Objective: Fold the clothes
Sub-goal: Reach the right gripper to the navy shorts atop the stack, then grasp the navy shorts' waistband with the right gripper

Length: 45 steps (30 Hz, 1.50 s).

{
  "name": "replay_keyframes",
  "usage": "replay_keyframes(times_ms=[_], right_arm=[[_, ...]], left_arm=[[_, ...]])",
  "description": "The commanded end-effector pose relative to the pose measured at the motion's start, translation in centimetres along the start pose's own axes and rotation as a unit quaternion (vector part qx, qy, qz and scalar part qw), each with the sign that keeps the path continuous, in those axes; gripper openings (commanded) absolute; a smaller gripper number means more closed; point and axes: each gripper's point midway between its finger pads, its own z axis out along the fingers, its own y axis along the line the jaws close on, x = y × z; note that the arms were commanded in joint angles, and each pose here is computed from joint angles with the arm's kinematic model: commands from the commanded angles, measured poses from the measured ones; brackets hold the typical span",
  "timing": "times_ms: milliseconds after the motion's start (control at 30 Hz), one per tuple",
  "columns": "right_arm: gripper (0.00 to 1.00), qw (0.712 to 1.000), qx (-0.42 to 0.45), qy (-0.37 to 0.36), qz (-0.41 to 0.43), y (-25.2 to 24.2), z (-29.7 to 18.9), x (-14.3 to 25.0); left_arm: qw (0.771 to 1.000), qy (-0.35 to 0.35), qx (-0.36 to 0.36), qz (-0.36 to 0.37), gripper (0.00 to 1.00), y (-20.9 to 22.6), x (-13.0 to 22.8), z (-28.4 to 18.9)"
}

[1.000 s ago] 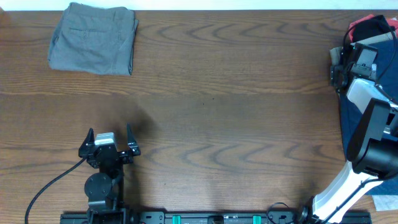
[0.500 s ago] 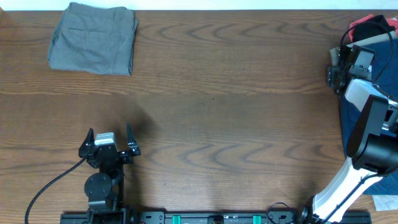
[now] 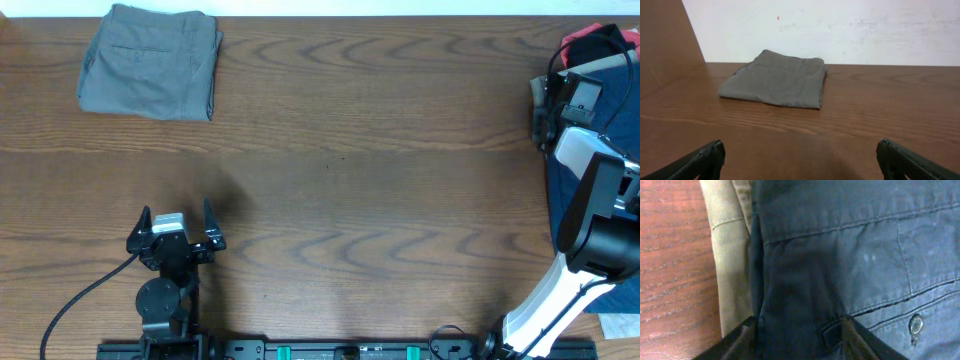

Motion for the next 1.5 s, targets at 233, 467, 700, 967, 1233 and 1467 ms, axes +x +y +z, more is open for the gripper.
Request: replay_keyframes(times_ms=[233,467,700,967,1233,1467], right_arm=[[0.01,1.0,0.004,0.009,0.011,-0.3,0.4,0.4],[0.01,0.996,0.049,0.004,0.072,-2.5,-1.1,-0.5],[0.01,0.993,0.058,-0.042,0.096,-4.8,-6.1,-4.1],[0.01,0.991,0.024,-0.096,0.093,-3.7,-12.8,-7.9],[0.01,0.989,-0.064,-0.12,0.064,4.1,-16.9,-9.9],[0.01,0.976,-0.179,-0.121,0.03,15.0,-20.8,-9.8]], left_arm=[[1.0,0.023,-0.015,0.0,0.98,0.5,1.7,0.1],[1.0,0.023,-0.015,0.0,0.98,0.5,1.7,0.1],[1.0,0.023,-0.015,0.0,0.98,0.5,1.7,0.1],[1.0,0.023,-0.015,0.0,0.98,0.5,1.7,0.1],[1.0,0.023,-0.015,0.0,0.98,0.5,1.7,0.1],[1.0,0.023,-0.015,0.0,0.98,0.5,1.7,0.1]])
